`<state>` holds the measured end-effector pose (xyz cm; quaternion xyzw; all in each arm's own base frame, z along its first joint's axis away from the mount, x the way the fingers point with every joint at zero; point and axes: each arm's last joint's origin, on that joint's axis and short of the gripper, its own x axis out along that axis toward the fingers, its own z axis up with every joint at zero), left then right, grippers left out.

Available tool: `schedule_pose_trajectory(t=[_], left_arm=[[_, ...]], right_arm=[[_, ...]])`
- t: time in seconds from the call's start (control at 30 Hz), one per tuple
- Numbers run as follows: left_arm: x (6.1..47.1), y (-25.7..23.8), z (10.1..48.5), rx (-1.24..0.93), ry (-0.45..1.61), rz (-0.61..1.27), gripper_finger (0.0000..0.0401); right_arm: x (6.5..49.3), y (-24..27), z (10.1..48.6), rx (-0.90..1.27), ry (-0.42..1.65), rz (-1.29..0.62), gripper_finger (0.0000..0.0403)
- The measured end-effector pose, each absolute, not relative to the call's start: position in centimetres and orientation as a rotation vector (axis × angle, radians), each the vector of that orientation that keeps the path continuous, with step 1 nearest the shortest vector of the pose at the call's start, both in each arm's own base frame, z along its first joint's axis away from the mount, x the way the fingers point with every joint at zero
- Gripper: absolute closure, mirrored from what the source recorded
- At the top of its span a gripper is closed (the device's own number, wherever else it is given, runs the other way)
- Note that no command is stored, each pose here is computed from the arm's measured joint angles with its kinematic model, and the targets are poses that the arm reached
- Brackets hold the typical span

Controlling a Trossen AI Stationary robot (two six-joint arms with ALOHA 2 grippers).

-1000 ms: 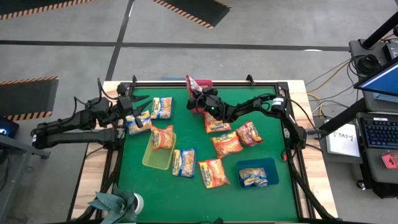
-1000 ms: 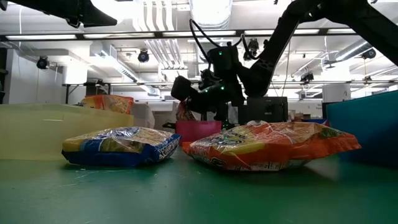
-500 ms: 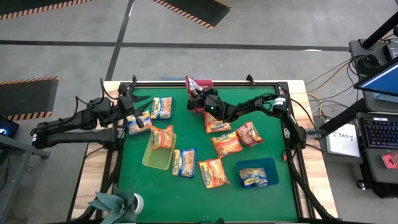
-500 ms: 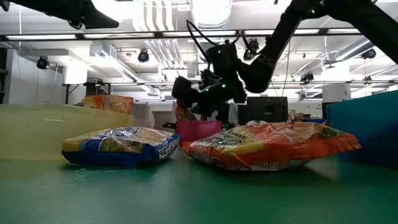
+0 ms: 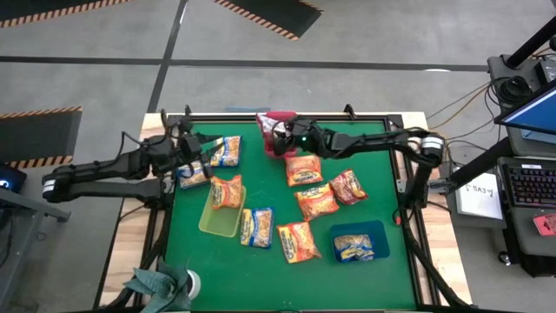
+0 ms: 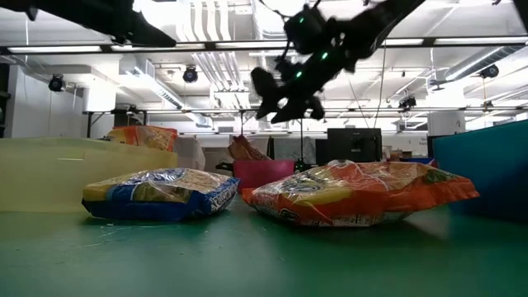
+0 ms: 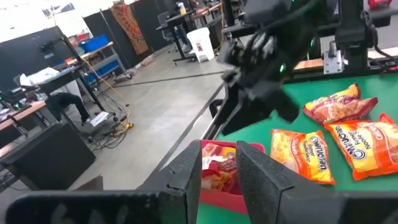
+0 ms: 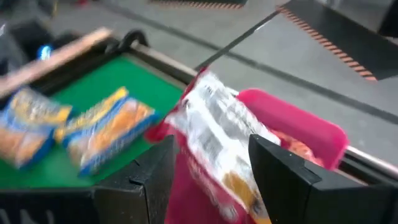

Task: Sort Maruchan noodles
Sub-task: Put the noodle pack into the red bin

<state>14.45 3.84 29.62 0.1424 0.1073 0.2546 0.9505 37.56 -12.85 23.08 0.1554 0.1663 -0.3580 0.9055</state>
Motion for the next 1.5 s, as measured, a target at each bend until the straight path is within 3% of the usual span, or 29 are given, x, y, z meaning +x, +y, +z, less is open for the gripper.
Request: schedule_pose_trajectory(t=[0.23,0.63,0.8,1.2,1.5], left_arm=[[17.1,4.3,28.8,0.167,0.207,0.526,0.032],[21.7,5.7,26.3,-0.169,0.135,0.58,0.0313],[22.5,7.1,25.1,-0.314,0.134,0.625,0.0274],[25.7,11.2,22.2,-0.545,0.143,0.776,0.0126],[28.3,13.7,19.3,-0.631,0.184,0.859,0.0114]], right_arm=[[32.9,-10.9,26.5,0.229,0.42,-0.623,0.0211],[26.2,-8.9,26.8,0.051,0.324,-0.583,0.0211],[24.6,-8.5,27.6,0.004,0.328,-0.576,0.0211],[23.9,-8.3,27.6,-0.058,0.379,-0.563,0.0211],[23.7,-8.2,27.2,-0.084,0.439,-0.554,0.0211]])
